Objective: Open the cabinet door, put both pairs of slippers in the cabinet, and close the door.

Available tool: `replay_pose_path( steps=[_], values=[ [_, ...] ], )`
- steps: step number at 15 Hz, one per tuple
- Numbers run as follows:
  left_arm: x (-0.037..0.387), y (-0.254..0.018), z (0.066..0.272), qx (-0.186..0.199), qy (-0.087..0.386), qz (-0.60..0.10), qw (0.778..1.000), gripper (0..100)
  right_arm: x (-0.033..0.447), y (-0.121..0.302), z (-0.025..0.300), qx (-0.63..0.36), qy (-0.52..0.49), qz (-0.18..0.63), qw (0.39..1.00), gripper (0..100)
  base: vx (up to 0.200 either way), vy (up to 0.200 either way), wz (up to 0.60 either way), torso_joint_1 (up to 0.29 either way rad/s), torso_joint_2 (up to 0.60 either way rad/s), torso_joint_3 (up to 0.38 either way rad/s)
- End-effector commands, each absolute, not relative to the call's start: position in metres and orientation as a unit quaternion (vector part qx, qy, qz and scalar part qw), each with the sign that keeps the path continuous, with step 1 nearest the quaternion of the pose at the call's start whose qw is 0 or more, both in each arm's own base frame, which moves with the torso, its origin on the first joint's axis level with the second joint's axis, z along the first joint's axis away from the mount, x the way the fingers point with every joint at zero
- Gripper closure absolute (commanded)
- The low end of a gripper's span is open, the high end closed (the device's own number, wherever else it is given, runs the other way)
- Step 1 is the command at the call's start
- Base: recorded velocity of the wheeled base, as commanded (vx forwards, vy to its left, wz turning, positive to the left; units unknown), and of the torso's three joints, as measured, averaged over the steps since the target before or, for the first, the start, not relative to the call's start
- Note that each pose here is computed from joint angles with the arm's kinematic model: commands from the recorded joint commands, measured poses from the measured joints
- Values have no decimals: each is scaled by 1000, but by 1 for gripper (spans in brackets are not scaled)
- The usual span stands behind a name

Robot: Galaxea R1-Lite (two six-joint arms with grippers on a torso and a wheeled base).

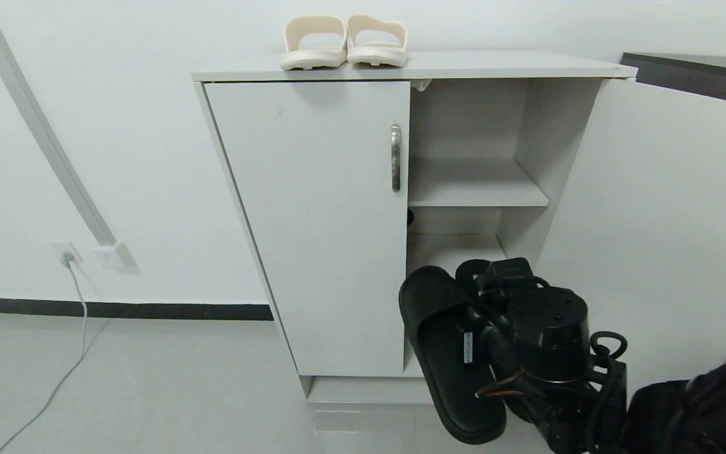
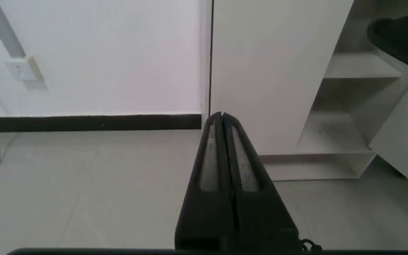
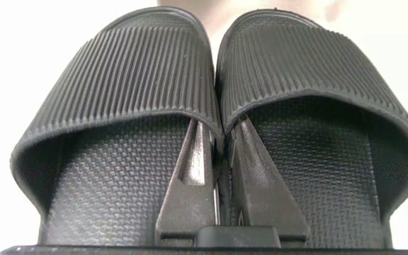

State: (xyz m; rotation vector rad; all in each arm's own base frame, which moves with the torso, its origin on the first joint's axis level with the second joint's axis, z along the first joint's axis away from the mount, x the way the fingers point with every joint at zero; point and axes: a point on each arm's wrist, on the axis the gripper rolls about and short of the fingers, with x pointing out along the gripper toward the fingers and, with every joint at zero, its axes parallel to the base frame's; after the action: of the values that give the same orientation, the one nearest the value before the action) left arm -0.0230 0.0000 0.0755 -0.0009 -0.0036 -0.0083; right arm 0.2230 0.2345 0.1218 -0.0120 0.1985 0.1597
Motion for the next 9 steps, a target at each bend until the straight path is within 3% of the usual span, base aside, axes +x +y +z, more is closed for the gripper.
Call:
replay_pose_path(
  steps=[1,4,9],
  values=[
    [-23,0,76,-1,-1,-3,1000,100,238,252,101,-19,107,59,992,100,0,0,0,0,0,0],
    [-23,0,76,0,-1,-4,1000,100,240,254,103,-2,103,53,993,100,0,0,0,0,0,0],
    [-23,0,76,0,-1,-4,1000,100,242,253,101,-2,106,48,993,100,0,-200,0,1,3,2]
  ],
)
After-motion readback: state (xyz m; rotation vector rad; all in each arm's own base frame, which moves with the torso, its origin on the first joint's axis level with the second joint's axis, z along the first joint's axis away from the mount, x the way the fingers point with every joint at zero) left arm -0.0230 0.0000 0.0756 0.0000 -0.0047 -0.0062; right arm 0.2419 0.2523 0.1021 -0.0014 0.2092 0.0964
